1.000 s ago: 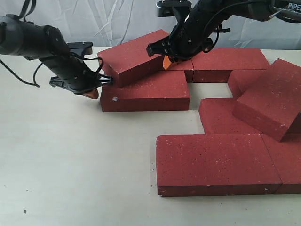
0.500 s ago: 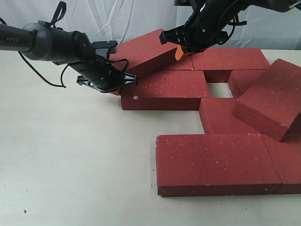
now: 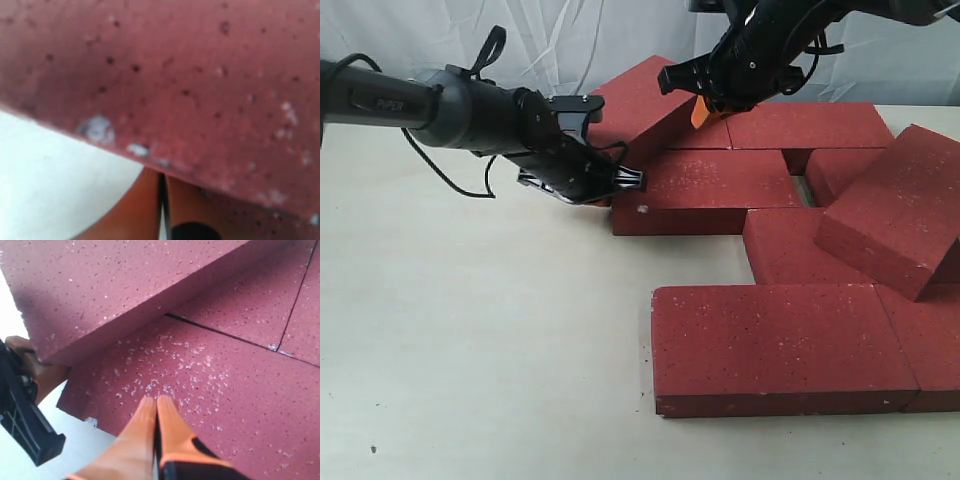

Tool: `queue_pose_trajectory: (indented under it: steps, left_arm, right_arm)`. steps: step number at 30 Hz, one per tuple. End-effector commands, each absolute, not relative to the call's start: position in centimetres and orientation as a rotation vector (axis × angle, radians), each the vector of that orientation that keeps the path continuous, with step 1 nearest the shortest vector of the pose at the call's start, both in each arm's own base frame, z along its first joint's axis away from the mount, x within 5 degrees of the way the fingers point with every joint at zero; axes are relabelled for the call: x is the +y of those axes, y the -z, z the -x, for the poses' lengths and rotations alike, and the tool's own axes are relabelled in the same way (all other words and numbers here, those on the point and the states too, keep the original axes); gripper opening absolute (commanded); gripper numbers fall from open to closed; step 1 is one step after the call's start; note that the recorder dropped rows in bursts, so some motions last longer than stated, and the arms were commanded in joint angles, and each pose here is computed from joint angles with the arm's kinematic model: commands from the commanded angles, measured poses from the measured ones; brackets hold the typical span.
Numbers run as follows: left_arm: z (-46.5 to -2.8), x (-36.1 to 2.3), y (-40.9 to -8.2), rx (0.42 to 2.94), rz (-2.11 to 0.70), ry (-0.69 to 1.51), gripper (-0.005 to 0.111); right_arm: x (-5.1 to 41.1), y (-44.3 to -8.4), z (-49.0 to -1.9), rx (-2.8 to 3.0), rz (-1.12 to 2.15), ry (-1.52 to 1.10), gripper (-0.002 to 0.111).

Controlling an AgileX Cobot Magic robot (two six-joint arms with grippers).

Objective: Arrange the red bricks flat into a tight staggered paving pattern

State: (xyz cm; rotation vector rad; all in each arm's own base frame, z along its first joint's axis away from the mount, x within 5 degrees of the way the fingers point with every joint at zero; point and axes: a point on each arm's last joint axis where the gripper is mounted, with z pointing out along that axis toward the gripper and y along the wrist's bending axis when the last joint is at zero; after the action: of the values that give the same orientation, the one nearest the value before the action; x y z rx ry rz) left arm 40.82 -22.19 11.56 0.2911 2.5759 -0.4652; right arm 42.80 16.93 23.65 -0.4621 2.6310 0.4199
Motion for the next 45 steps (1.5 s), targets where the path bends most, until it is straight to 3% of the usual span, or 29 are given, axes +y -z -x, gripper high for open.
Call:
queue_pose_trajectory:
  steps: [1,18,30,45]
  left_arm:
    - [-41.1,-23.4,-11.8,2.53,-0.308,0.479,0.0]
    - [-40.7,-26.9,-12.3,2.456,-0.373,0.517,0.0]
    - [-41.1,-25.0,-12.0,2.542,-0.379,0.491,0.0]
    - [-39.0,-22.6,-17.4,2.725,-0.467,0.526,0.0]
  right_arm:
    - [16.7,-24.3,-42.8,2.617,0.457,-0.414,-0.001]
    - [16.7,-24.3,-42.8,2.617,0.46,-0.407,-0.001]
    - [16.7,-24.3,-42.8,2.621,0.456,-0.419,-0.001]
    - [16.7,-24.0,-42.0,2.709,0.484,-0.443,-0.001]
